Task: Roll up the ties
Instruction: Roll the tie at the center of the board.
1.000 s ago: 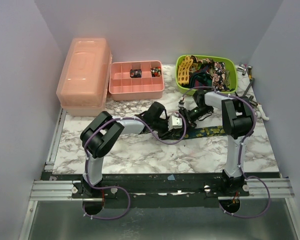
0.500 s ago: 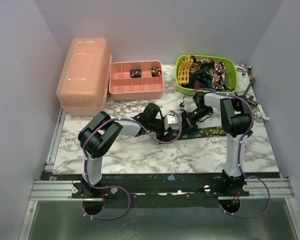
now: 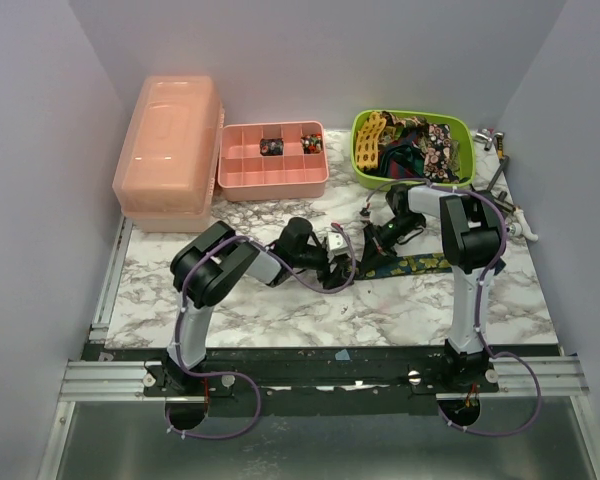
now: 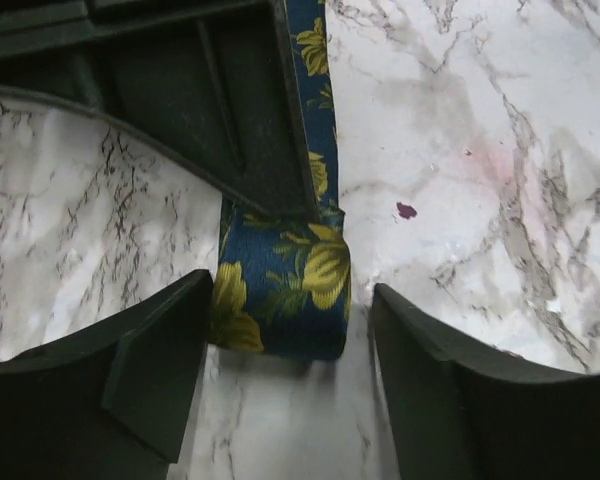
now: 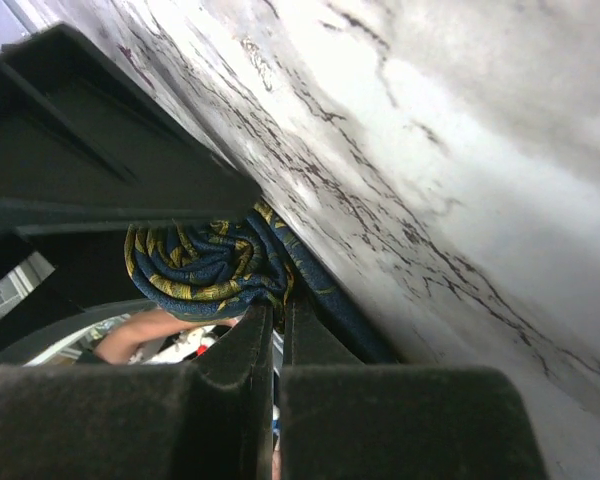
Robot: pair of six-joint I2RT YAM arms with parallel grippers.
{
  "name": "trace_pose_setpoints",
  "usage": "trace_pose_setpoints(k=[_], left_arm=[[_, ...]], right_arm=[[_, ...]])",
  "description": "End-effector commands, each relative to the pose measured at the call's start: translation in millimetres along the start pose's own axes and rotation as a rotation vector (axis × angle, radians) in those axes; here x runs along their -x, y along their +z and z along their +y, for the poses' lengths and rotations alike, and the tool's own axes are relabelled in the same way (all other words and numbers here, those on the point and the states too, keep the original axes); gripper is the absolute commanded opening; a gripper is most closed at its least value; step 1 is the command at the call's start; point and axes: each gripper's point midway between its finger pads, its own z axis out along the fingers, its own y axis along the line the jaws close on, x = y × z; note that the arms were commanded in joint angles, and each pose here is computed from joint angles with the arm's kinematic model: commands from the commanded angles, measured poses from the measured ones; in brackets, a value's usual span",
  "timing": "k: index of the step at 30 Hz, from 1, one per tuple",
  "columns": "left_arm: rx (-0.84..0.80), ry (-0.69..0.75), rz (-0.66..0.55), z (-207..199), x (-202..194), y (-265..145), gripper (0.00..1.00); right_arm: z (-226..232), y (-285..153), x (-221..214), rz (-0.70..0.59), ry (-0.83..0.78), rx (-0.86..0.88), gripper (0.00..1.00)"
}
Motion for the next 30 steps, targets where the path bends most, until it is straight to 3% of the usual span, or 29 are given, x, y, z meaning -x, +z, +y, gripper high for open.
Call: trace_pose_setpoints(k=[1,7,9,13,17,20,26,30], left_arm=[[0.000,0.086,-0.064,6.2,7.8,24.4,0.59],[0.021,0.112,0.040,2.6,-10.7,25.7,0.22],[0.042,0.093,0.111,2.2,-21.0,17.3,0.15],[0.045,0.065,0.263,-6.2,-49.8,-2.4,0.13],[0.051,0.038,0.364,-7.0,-64.1,-9.2,0.15],[0.068,0.026,0.391,-2.0,-62.1,-7.6,0.19],[0.080,0.013,0.413,0.5,-57.0,-4.3,0.24],[0.079,0.008,0.427,-0.9,-58.5,-5.7,0.25]], right_arm=[[-88.6,16.2,11.9,0.025,-0.067,-0.324,0.00],[-67.6,11.1,19.8,0.005,-0.090,-0.261,0.02],[-49.4,2.2,20.6,-0.015,-0.100,-0.212,0.15],[-3.8,-31.7,14.9,-0.082,-0.132,-0.082,0.42],[38.5,-41.5,6.0,-0.100,-0.128,0.082,0.50],[54.8,-37.8,6.5,-0.101,-0.109,0.171,0.52],[48.5,-12.0,9.8,-0.040,-0.086,0.141,0.51],[21.1,-2.9,6.4,-0.004,-0.063,0.036,0.35]])
